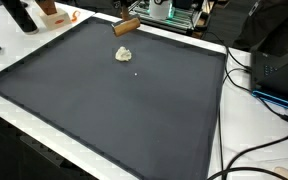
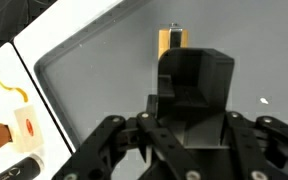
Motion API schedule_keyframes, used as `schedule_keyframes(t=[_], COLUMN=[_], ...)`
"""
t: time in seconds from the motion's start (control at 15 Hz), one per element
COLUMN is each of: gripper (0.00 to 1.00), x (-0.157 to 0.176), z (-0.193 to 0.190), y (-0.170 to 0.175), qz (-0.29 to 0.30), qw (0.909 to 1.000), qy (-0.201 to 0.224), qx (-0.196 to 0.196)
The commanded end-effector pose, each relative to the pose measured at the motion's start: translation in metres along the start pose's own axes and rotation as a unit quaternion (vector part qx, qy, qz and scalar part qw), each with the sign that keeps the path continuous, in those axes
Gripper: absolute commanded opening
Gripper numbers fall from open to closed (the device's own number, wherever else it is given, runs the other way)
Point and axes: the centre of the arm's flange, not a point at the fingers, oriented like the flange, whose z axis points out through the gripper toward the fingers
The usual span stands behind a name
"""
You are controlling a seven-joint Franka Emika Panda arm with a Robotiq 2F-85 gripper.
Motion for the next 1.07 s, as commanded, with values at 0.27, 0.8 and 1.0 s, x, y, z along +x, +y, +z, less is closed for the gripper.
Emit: schedule_keyframes(t=[0.27, 0.8, 1.0], gripper=[0.24, 0.24, 0.24], x=[0.005, -0.015, -0.026], z=[0.013, 0.04, 0.048], y=[-0.09, -0.146, -0.164], qz=[-0.054, -0.115, -0.137], qw=[0.9888, 0.9647, 0.9562], qy=[0.047, 0.084, 0.091], qx=[-0.131, -0.222, -0.242])
